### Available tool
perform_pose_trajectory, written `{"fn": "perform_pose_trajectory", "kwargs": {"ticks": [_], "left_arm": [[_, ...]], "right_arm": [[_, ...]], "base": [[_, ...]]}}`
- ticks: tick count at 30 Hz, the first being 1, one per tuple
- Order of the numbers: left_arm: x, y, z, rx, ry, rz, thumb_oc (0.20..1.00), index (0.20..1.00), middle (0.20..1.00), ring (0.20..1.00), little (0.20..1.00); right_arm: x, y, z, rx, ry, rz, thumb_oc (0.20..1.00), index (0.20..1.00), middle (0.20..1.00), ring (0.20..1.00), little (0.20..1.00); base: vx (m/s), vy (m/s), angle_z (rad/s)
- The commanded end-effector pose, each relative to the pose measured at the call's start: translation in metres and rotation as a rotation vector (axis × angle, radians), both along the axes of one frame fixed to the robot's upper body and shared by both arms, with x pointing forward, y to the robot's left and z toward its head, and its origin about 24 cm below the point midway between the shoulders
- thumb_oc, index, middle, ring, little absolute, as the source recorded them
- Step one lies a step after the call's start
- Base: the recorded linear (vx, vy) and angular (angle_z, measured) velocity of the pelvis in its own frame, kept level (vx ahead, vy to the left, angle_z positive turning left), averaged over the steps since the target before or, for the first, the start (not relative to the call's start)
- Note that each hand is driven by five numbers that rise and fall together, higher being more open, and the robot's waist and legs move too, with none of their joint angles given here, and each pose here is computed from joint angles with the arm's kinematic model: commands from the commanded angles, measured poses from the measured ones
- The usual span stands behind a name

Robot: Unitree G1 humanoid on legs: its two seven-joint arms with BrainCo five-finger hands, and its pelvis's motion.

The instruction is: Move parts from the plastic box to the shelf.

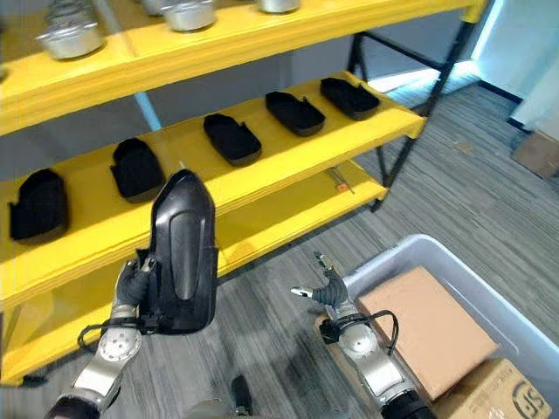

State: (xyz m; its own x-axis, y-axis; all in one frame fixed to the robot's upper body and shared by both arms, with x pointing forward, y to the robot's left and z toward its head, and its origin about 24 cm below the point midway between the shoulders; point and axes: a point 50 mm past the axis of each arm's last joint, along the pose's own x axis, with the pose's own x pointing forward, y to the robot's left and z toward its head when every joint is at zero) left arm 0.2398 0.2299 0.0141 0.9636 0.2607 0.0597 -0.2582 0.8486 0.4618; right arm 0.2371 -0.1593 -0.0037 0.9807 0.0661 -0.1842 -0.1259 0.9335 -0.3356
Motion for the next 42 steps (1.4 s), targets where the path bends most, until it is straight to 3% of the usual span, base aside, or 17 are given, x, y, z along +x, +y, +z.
{"fn": "perform_pose_trajectory", "kwargs": {"ticks": [1, 13, 28, 39, 42], "left_arm": [[0.011, -0.002, 0.034, 0.019, -0.163, -0.076, 0.200, 0.200, 0.200, 0.200, 0.200], [0.011, -0.035, 0.023, -0.071, -0.127, -0.185, 0.200, 0.200, 0.200, 0.200, 0.200], [0.024, -0.038, 0.033, -0.060, -0.156, -0.200, 0.200, 0.200, 0.200, 0.200, 0.200], [0.020, -0.021, 0.025, -0.106, -0.110, -0.128, 0.200, 0.200, 0.200, 0.200, 0.200], [0.022, -0.017, 0.030, -0.039, -0.130, -0.115, 0.200, 0.200, 0.200, 0.200, 0.200]], "right_arm": [[0.013, 0.001, 0.030, 0.045, -0.160, 0.022, 1.000, 1.000, 1.000, 1.000, 1.000], [0.002, -0.014, 0.013, 0.029, -0.112, 0.019, 1.000, 1.000, 1.000, 1.000, 1.000], [0.001, -0.034, 0.011, -0.029, -0.117, -0.074, 1.000, 1.000, 1.000, 1.000, 1.000], [-0.015, -0.055, -0.006, -0.090, -0.020, -0.070, 1.000, 1.000, 1.000, 1.000, 1.000], [-0.015, -0.058, -0.006, -0.080, -0.023, -0.101, 1.000, 1.000, 1.000, 1.000, 1.000]], "base": [[0.11, 0.046, 0.56], [0.13, -0.017, 0.37], [0.09, -0.027, 0.14], [0.09, 0.355, 0.02], [0.02, 0.566, 0.11]]}}
